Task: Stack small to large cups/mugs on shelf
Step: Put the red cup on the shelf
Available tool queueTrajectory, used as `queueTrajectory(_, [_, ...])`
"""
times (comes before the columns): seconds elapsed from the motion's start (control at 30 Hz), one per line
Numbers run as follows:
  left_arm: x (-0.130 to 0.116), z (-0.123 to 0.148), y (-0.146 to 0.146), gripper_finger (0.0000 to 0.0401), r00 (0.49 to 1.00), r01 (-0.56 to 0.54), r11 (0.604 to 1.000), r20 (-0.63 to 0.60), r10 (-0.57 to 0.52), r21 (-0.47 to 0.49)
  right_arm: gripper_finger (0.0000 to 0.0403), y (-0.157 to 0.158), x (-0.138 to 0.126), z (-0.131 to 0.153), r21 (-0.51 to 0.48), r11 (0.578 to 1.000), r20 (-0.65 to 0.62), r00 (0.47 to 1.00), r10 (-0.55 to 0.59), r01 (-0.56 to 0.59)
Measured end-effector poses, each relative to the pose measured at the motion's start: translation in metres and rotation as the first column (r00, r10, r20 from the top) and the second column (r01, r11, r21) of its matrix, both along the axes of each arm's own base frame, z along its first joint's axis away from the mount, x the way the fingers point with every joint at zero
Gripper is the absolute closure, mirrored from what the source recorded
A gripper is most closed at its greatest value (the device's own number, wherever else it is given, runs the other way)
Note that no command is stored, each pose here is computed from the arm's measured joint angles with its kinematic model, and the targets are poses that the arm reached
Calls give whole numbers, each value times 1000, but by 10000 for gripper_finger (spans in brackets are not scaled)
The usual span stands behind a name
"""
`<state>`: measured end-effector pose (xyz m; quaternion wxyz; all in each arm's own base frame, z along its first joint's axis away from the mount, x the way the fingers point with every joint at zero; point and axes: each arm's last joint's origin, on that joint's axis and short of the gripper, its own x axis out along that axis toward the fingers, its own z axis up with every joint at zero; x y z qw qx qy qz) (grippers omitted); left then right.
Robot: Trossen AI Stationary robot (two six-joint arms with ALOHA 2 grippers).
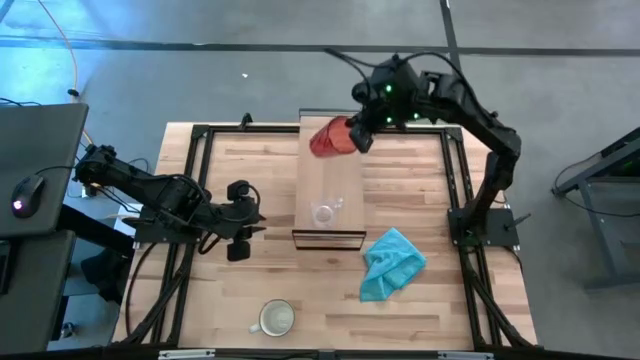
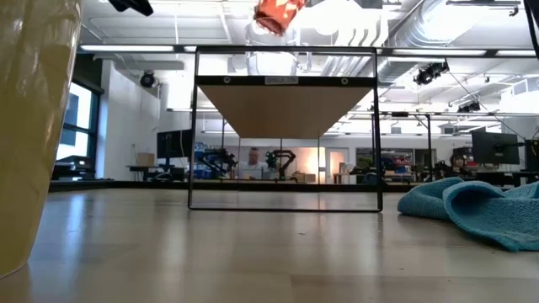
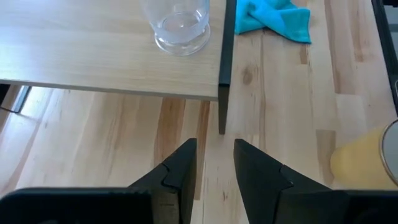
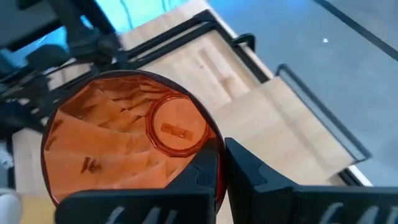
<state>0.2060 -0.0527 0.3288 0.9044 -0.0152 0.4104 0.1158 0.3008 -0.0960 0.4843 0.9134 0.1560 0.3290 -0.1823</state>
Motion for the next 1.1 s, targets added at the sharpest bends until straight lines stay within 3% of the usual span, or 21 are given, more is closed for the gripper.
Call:
queueTrajectory(0.23, [0, 0, 0, 304, 1000, -7, 1000, 1, 7, 10, 403, -30, -2, -7, 37, 999, -7, 1000, -31, 31])
queueTrajectory(0.57, [0, 0, 1, 304, 1000, -13, 1000, 0, 13, 18, 403, -64, 18, -36, 124, 992, -74, 997, -17, 26])
queueTrajectory(0.83, [-3, -2, 3, 304, 998, -52, 998, -23, 53, 38, 403, -76, 17, -51, 190, 978, -162, 985, -50, 81])
queueTrajectory(1.1, [-3, -1, 3, 304, 998, -67, 996, -8, 68, 54, 403, -68, 18, -55, 225, 969, -208, 977, -53, 101])
